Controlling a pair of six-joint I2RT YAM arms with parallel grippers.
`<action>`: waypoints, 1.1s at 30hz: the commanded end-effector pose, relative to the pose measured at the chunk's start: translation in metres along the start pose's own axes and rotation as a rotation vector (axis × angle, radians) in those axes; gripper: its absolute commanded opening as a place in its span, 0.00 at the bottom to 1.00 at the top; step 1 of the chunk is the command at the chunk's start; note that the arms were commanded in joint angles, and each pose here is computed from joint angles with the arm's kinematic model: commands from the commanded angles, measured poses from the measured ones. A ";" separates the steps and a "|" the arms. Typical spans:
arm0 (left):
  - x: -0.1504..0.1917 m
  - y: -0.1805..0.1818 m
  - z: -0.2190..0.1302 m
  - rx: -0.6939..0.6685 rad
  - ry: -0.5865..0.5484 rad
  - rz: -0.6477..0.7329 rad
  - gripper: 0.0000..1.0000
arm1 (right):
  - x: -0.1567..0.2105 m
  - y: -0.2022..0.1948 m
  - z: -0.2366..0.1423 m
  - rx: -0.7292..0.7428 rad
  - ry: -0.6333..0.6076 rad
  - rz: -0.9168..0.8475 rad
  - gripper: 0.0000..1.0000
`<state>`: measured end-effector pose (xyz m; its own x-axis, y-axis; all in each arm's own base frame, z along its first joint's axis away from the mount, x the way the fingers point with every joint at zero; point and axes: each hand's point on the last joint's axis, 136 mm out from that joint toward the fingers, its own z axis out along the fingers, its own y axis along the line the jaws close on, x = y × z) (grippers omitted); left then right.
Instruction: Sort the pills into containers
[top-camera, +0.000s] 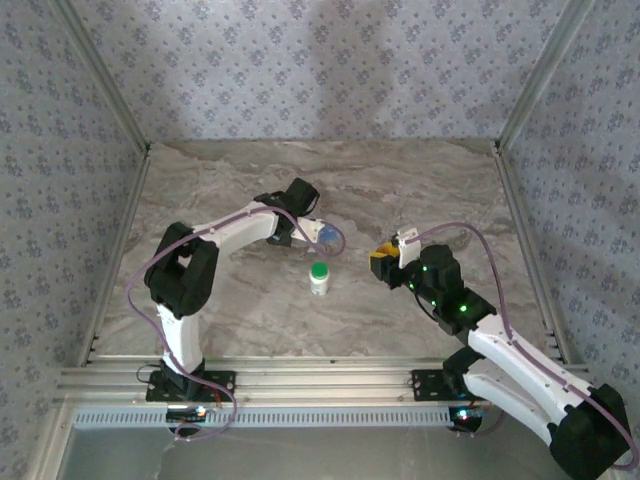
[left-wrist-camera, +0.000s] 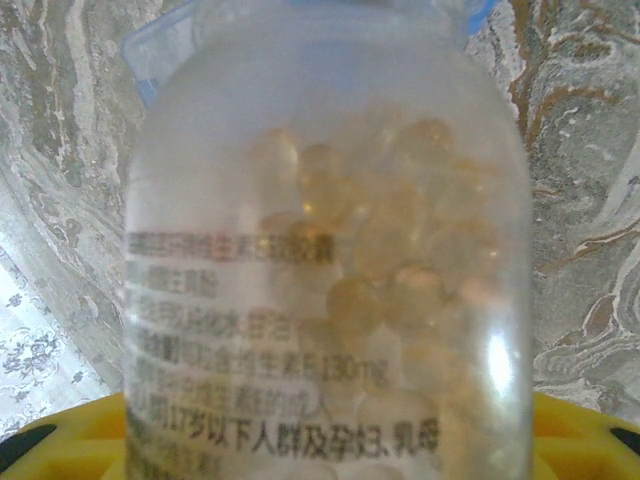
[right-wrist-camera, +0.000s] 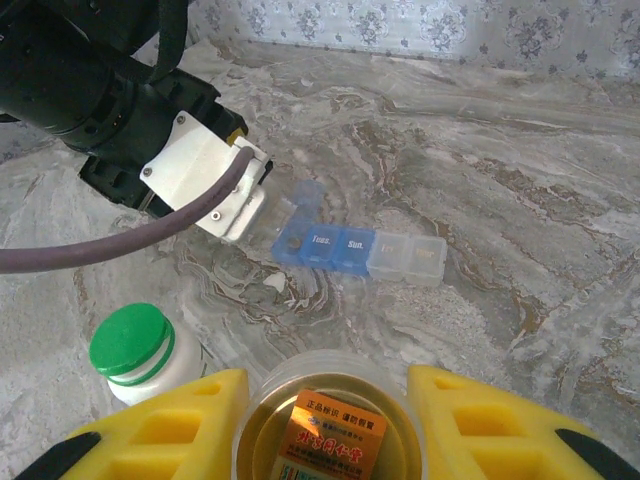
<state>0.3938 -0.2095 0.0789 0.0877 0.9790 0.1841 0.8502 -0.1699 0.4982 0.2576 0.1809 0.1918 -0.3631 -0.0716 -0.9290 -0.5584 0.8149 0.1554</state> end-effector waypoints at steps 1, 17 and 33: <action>0.001 -0.007 0.006 0.010 0.030 0.053 0.23 | -0.010 0.003 0.000 -0.009 -0.031 -0.016 0.13; -0.001 0.000 0.003 -0.014 0.048 0.072 0.23 | -0.008 0.002 0.000 -0.001 -0.021 -0.019 0.13; 0.009 0.005 0.003 -0.021 0.040 0.016 0.22 | -0.006 0.001 0.002 0.003 -0.008 -0.022 0.13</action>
<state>0.3974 -0.2052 0.0747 0.1004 0.9659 0.2387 0.8400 -0.2108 0.5000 0.2588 0.1815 0.1863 -0.3772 -0.0815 -0.9226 -0.5557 0.8168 0.1551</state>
